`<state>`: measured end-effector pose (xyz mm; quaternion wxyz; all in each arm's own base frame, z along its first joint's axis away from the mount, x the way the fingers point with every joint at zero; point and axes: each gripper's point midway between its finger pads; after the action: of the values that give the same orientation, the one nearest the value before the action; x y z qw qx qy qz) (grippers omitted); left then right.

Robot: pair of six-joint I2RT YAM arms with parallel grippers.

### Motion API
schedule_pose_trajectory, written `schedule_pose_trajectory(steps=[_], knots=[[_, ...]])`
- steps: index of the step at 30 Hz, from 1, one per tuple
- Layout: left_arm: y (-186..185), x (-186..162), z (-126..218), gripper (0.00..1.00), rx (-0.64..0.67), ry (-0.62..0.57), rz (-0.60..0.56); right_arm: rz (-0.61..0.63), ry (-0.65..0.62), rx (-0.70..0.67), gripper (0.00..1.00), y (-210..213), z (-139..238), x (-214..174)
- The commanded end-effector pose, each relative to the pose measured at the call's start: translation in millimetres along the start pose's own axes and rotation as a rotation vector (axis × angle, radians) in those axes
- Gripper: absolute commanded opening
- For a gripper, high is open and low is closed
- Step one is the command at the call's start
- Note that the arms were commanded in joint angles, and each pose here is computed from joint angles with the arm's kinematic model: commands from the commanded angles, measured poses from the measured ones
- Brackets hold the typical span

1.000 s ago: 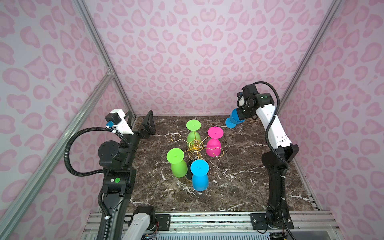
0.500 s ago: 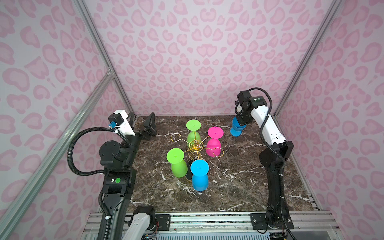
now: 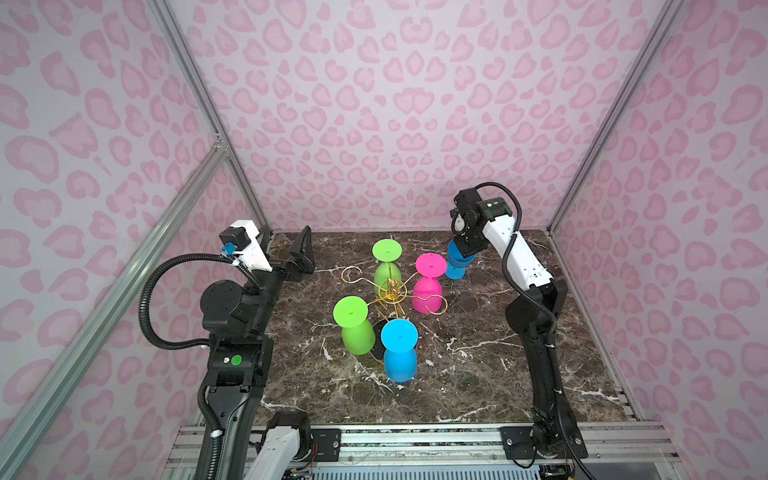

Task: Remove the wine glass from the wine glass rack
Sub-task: 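Lower the cyan glass bowl-down onto the table and open the right gripper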

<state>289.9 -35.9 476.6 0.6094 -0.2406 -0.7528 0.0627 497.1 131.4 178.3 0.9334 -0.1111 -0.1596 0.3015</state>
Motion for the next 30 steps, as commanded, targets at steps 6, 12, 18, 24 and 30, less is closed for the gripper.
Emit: schedule_pose_trajectory(steps=[6, 12, 18, 24, 30], knots=[[-4, 2, -1, 0.97, -0.021, -0.006, -0.009, 0.042, 0.008, 0.071, 0.00, 24, -10, 3], [-4, 2, -1, 0.97, -0.024, -0.004, -0.006, 0.052, 0.037, 0.082, 0.00, 28, -18, -2], [-5, 1, -1, 0.97, -0.028, -0.001, -0.004, 0.062, 0.055, 0.082, 0.00, 31, -24, -4], [-5, 1, -1, 0.97, -0.028, 0.002, -0.006, 0.066, 0.057, 0.073, 0.06, 33, -25, -3], [-5, 0, -2, 0.97, -0.029, 0.005, -0.006, 0.051, 0.025, 0.056, 0.23, 27, -17, 3]])
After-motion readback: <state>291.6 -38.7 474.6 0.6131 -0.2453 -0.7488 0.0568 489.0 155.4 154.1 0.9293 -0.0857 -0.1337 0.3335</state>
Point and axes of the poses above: each gripper's point midway between its finger pads, its own z axis back along the fingers, its own y axis along the line the jaws close on, x = y × z, and after that the axes turned 13 degrees about z, right-handed
